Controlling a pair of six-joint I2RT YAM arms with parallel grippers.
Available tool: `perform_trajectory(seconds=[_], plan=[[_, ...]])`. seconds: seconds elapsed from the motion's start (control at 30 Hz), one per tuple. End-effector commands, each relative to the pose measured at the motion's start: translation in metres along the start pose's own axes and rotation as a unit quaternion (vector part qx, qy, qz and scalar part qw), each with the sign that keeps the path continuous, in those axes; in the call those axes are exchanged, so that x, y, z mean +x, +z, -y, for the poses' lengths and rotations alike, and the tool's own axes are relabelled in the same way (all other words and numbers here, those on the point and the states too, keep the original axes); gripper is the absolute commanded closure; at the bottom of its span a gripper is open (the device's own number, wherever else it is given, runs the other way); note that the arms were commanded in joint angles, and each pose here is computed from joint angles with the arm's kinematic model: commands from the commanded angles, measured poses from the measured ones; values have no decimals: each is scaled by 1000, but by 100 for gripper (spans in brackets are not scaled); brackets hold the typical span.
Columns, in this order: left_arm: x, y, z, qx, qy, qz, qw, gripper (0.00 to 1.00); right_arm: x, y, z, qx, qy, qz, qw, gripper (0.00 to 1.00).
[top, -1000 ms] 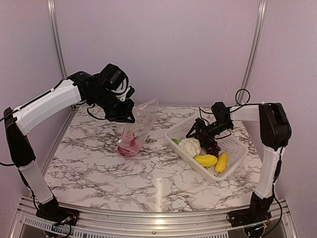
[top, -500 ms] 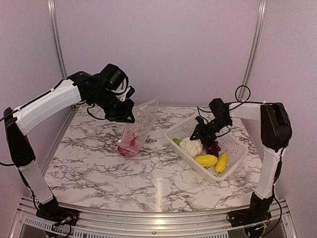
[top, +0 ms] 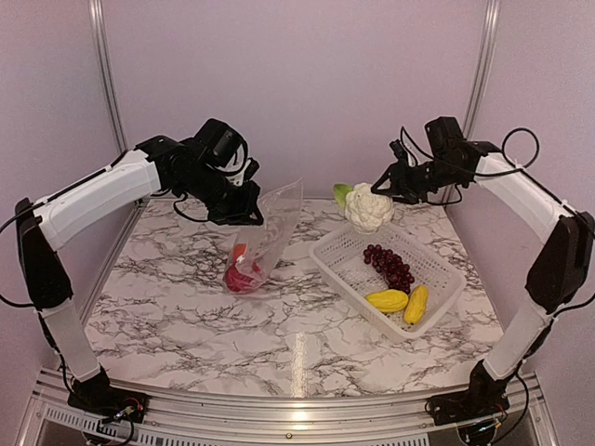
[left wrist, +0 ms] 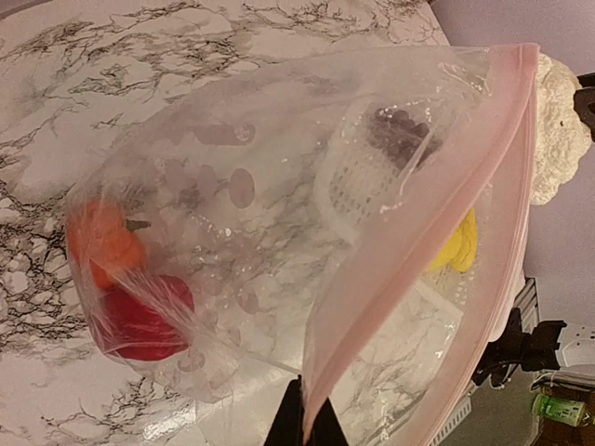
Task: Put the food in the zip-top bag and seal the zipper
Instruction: Pick up the fake vegetable from the bin, then place the fake vegetable in the zipper food storage bag.
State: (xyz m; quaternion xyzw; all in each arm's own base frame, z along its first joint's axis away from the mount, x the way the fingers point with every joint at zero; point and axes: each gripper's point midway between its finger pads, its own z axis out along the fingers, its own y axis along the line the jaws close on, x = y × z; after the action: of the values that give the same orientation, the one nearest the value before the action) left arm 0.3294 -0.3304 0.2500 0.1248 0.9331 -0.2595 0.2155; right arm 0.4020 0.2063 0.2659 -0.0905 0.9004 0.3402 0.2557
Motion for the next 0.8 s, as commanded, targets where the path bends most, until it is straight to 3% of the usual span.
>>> perform_trajectory(seconds=[0.0,0.17,0.33,0.77], plan=[[-26,13,10,21,-24,33,999,100,-29,-44,-62,-93,11,66,993,94],[-42,27,15,24,-40,46,998,100,-40,-71,-119,-184,18,95,978,96],[-56,37,18,31,-59,67,996,100,-36,-65,-163,-231,12,84,969,96],[-71,26,38,87,-95,102,986,100,-31,5,-163,-221,79,59,970,100]])
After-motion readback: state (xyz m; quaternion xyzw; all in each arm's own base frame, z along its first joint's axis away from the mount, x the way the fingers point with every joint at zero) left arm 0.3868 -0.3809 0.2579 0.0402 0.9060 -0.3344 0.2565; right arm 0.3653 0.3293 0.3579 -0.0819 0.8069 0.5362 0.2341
